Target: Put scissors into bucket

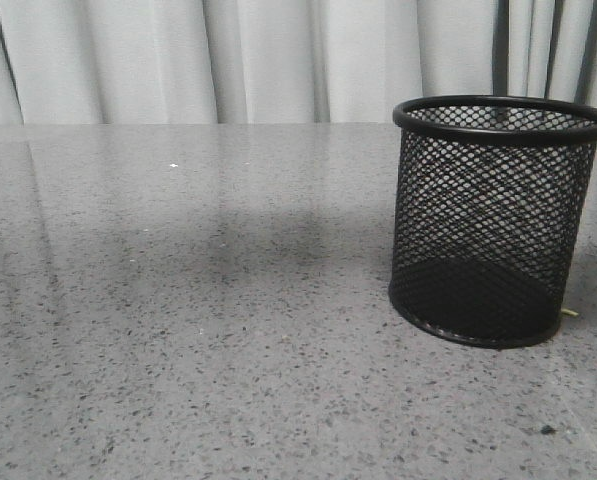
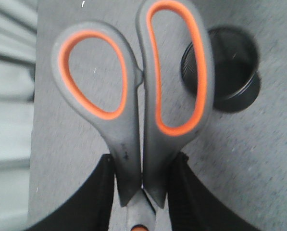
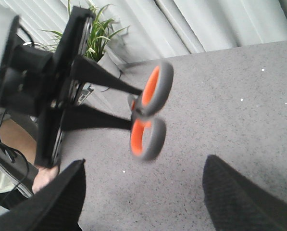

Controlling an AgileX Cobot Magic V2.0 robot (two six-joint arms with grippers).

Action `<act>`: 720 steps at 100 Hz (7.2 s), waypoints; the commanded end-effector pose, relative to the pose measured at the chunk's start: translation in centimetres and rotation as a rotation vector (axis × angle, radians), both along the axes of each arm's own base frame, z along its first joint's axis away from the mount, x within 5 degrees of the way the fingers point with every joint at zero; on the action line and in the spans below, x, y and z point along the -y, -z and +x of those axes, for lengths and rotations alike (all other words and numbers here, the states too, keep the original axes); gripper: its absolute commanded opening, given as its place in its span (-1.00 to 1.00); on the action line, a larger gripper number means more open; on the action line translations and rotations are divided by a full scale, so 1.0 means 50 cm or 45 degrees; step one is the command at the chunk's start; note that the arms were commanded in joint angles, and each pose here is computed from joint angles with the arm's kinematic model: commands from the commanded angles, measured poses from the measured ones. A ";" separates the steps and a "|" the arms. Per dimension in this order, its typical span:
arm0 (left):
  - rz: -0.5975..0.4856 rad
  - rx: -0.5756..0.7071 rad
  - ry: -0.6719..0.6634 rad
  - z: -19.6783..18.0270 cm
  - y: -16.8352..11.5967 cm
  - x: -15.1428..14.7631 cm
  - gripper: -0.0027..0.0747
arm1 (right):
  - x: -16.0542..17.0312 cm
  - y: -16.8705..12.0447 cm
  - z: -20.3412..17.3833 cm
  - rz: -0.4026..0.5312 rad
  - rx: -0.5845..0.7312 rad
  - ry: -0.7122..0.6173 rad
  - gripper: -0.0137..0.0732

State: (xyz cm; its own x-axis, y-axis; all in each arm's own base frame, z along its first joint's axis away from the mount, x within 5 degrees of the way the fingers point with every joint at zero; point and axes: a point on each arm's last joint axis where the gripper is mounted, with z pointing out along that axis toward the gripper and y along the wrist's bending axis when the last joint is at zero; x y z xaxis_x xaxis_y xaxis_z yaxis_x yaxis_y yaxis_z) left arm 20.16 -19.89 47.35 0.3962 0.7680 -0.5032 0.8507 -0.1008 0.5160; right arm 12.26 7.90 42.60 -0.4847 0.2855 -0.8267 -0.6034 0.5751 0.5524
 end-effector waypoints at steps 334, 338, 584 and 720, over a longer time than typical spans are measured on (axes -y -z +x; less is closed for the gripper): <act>-0.424 0.420 -0.284 -0.145 -0.168 -0.100 0.10 | 0.009 0.026 0.028 -0.932 -0.423 -0.080 -0.79; -0.424 0.420 -0.284 -0.145 -0.168 -0.100 0.10 | 0.010 0.026 0.028 -0.933 -0.420 -0.076 -0.79; -1.346 0.083 -0.522 -0.338 0.345 -0.339 -0.98 | 0.127 0.220 -0.190 -0.304 0.679 0.642 -0.83; -1.347 0.017 -0.548 -0.341 0.427 -0.340 -0.98 | 0.125 0.273 -0.183 -0.335 0.630 0.628 -0.83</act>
State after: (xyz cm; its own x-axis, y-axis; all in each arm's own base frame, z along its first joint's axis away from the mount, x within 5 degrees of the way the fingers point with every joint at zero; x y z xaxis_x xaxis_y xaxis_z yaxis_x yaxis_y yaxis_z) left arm 3.53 -3.02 24.79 0.1997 0.1305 -0.9711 0.6882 0.6868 0.2338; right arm 3.17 1.89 27.46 0.0019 0.1080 -0.9941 -0.3999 0.9113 0.0982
